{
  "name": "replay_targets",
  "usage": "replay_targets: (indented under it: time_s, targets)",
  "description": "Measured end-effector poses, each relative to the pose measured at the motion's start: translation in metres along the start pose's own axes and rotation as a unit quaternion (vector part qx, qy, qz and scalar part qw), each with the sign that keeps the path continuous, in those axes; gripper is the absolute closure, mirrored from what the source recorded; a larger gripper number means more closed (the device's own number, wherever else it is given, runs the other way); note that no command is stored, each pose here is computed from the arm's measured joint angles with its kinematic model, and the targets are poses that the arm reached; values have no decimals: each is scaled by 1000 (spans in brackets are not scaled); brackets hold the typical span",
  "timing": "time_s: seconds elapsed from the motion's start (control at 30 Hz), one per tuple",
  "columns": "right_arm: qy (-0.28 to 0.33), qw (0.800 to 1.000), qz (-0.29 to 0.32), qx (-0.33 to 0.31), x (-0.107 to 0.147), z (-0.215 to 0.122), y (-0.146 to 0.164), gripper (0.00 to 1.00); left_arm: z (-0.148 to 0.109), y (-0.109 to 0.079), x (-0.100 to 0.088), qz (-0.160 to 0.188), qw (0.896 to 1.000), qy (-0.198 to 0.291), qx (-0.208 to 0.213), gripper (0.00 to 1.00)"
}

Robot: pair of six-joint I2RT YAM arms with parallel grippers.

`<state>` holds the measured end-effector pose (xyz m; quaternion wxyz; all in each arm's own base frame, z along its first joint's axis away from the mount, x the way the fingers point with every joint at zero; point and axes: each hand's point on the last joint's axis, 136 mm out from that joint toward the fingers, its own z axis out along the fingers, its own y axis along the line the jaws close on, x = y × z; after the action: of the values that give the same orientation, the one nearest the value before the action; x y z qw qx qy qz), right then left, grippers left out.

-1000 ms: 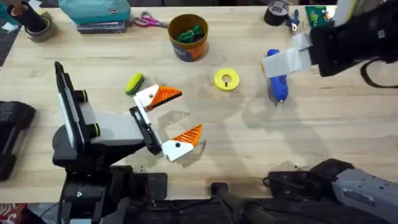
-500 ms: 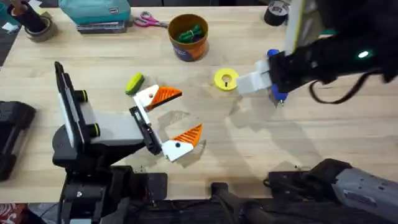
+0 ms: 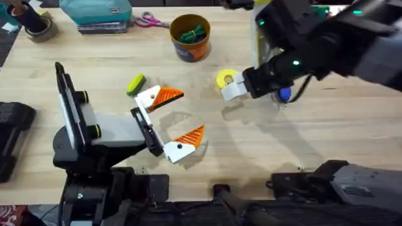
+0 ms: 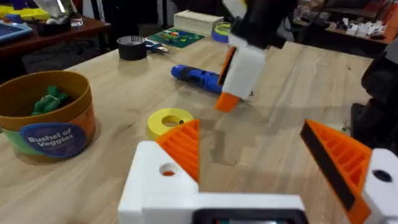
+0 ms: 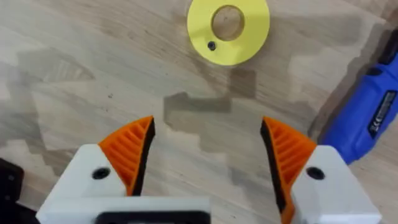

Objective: Pick up the gripper from the table and insert it into the empty holder that is missing its gripper. Then pick up a screw, insert it into the mounting hole, and use the screwdriver to tighten it. Finally, clean up the table by picking up the vegetable and placing it into the bucket.

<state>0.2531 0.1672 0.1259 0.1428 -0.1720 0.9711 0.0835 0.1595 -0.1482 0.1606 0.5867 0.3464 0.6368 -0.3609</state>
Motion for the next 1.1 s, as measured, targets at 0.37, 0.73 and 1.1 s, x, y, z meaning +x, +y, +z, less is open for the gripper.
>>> replay_targets:
  time_s: [0.37,0.73,1.1]
  targets:
    - [32,999,2,7,-34,18,7,7,0,0,0,0,1000,0,0,15]
    - [43,999,2,9,-44,24,8,6,0,0,0,0,1000,0,1,14]
    - [29,999,2,14,-50,26,7,6,0,0,0,0,1000,0,1,14]
